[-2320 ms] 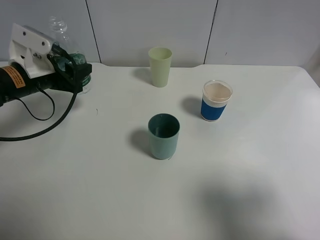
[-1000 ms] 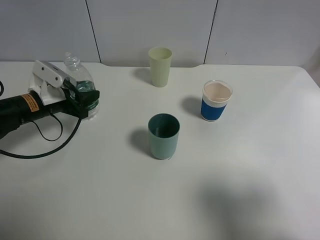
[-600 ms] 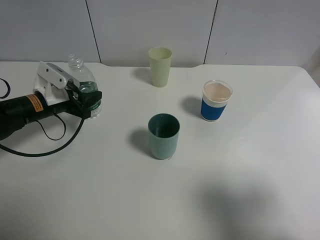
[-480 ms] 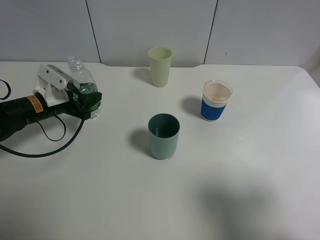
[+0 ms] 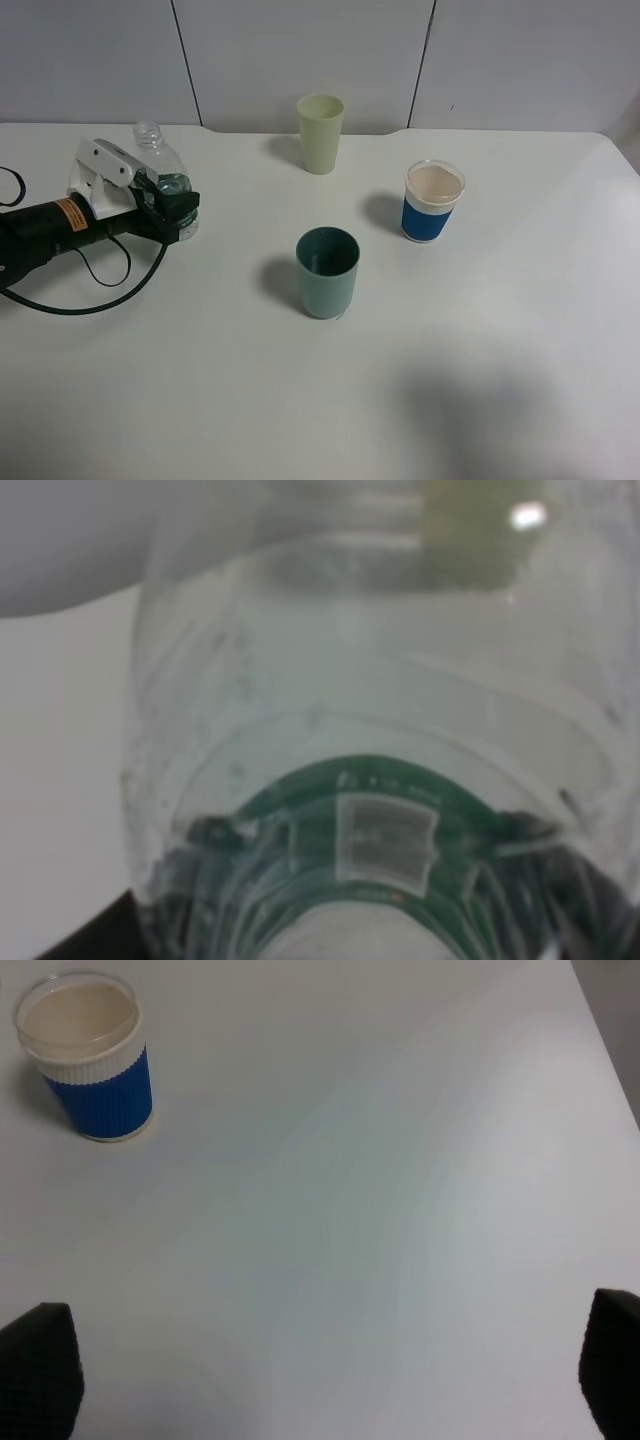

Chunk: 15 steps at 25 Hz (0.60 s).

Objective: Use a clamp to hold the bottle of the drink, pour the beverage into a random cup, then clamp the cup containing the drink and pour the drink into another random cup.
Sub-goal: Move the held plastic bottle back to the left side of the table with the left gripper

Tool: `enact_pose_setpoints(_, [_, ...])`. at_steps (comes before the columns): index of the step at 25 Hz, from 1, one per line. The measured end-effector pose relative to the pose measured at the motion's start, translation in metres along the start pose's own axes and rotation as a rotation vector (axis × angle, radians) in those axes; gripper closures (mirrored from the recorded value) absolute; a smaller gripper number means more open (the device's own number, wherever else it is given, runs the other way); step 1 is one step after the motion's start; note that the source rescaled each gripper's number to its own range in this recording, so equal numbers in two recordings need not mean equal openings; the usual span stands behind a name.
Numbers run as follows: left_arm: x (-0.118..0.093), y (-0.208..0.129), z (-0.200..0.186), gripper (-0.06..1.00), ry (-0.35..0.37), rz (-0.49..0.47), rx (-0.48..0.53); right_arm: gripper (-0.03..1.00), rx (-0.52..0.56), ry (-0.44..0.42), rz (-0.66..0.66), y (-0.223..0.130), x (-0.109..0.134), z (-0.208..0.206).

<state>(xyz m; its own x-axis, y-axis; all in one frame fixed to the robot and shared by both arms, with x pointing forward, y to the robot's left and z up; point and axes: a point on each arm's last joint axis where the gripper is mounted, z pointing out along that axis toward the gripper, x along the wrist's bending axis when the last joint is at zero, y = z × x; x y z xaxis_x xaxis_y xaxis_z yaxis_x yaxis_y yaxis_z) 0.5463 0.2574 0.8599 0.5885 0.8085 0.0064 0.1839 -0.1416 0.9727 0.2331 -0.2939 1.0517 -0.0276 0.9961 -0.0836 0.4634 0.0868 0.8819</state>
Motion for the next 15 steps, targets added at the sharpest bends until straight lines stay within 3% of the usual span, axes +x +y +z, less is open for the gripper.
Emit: enact_pose_setpoints(15, [0.0057, 0.0041, 0.0037, 0.87, 0.010, 0.017, -0.020, -0.03, 0.000, 0.000, 0.000, 0.0000, 0.0000, 0.0000])
